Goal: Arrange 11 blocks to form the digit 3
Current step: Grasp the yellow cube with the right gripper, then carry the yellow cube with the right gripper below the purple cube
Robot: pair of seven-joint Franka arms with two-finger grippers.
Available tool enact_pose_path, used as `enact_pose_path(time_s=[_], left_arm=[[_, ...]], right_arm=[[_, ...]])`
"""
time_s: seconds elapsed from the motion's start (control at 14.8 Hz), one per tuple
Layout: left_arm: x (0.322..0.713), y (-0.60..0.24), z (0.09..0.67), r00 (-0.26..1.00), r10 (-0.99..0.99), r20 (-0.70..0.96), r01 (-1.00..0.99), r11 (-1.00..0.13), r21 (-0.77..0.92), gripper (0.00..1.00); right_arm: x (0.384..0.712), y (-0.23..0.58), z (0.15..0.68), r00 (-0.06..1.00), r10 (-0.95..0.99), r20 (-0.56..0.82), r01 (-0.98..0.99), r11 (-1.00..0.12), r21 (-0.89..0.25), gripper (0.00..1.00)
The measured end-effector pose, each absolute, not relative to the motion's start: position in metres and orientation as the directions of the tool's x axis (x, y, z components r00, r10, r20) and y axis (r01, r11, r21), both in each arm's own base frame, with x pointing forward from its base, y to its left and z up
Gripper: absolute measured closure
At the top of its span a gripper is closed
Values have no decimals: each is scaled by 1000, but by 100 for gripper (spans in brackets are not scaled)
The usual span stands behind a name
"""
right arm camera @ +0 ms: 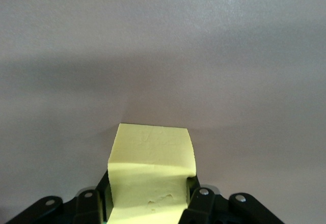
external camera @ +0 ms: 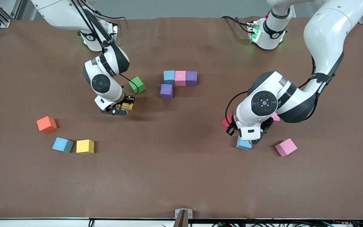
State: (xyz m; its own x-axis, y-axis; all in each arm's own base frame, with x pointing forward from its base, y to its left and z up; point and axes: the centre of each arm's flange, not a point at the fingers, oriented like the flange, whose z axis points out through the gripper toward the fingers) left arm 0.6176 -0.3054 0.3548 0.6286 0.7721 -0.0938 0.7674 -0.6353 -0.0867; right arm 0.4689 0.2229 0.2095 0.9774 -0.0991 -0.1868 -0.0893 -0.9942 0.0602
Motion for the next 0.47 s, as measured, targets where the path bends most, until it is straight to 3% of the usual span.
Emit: enact_pose_path(time_s=[0.2, 0.47], left_arm=[[618, -304, 354, 627, 774, -94, 769, -633, -87, 50], [621, -300, 355, 621, 778, -94, 774, -628, -86, 50]], right_arm=[[490, 231, 230, 984, -100, -145, -96, -995, 35, 43], [548, 267, 311, 995, -80, -62, -81, -996, -22, 43]])
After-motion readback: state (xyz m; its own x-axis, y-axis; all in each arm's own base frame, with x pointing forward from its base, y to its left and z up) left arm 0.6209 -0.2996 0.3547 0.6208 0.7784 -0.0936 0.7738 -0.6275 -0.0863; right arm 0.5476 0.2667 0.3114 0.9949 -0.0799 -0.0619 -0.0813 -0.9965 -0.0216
